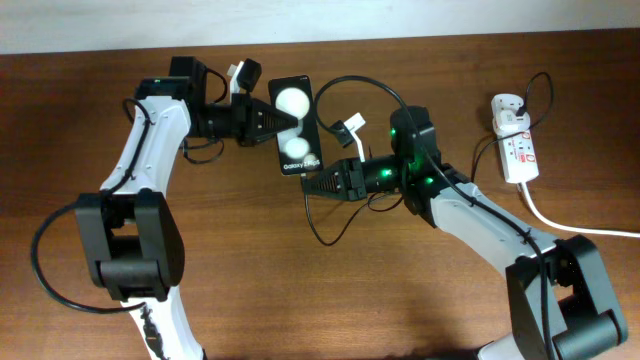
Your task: Plug charger to phone and switch on socket
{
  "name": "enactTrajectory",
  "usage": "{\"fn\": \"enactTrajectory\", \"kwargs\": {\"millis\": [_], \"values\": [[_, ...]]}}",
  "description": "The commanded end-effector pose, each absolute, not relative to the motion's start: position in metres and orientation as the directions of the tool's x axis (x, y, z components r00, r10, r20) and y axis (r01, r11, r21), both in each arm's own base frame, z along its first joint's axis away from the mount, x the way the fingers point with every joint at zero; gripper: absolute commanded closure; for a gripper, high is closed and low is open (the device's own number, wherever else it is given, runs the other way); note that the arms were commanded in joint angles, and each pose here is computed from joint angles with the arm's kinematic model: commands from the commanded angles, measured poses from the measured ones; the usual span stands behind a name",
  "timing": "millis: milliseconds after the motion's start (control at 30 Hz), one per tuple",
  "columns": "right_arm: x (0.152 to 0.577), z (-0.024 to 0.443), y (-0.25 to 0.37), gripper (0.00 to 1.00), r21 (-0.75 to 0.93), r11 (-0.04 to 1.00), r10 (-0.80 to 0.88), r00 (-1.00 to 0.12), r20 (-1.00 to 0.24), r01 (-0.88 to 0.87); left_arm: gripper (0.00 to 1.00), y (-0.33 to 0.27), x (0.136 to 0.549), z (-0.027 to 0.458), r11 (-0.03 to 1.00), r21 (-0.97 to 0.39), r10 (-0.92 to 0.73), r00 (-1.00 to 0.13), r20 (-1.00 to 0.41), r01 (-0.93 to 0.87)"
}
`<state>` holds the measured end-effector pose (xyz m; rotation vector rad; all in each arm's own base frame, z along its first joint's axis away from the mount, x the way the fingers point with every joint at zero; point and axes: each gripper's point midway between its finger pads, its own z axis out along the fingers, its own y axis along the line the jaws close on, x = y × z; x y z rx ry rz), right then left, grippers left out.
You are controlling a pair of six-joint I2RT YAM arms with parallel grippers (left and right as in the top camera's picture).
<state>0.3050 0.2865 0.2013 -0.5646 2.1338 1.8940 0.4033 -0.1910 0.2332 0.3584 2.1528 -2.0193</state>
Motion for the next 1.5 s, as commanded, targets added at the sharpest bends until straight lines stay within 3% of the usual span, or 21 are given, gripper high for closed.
{"fn": "enactTrajectory", "kwargs": {"millis": [0, 733, 867, 1000, 1100, 1267, 1367, 1467], "values": [[0.324, 0.203, 0.272, 0.96, 0.882, 0.121, -0.072, -0.890, -0.450, -0.455, 1.00, -0.196, 0.401, 0.239, 0.034, -0.956, 0.068, -0.955, -0.288, 0.290], [0.343, 0.213, 0.264, 0.96, 0.866, 0.144, -0.001, -0.875, -0.485, -0.480, 1.00, -0.208, 0.394, 0.235, 0.048, -0.957, 0.103, -0.955, -0.279, 0.285], [0.324, 0.211, 0.266, 0.85, 0.890, 0.089, -0.072, -0.894, -0.442, -0.447, 1.00, -0.206, 0.395, 0.233, 0.059, -0.956, 0.099, -0.955, -0.281, 0.288], [0.316, 0.203, 0.265, 0.68, 0.899, 0.084, -0.105, -0.901, -0.421, -0.430, 1.00, -0.202, 0.398, 0.220, 0.136, -0.947, 0.108, -0.954, -0.280, 0.293], [0.312, 0.196, 0.264, 0.59, 0.899, 0.099, -0.117, -0.902, -0.415, -0.426, 1.00, -0.196, 0.401, 0.200, 0.249, -0.922, 0.125, -0.954, -0.273, 0.297], [0.311, 0.182, 0.261, 0.49, 0.900, 0.150, -0.117, -0.911, -0.395, -0.410, 1.00, -0.184, 0.404, 0.170, 0.425, -0.859, 0.152, -0.959, -0.241, 0.283], [0.313, 0.177, 0.260, 0.48, 0.896, 0.177, -0.109, -0.913, -0.393, -0.406, 1.00, -0.177, 0.405, 0.157, 0.507, -0.824, 0.148, -0.968, -0.204, 0.252], [0.316, 0.161, 0.256, 0.44, 0.896, 0.259, -0.090, -0.933, -0.348, -0.359, 1.00, -0.169, 0.407, 0.146, 0.574, -0.788, 0.142, -0.974, -0.176, 0.225]]}}
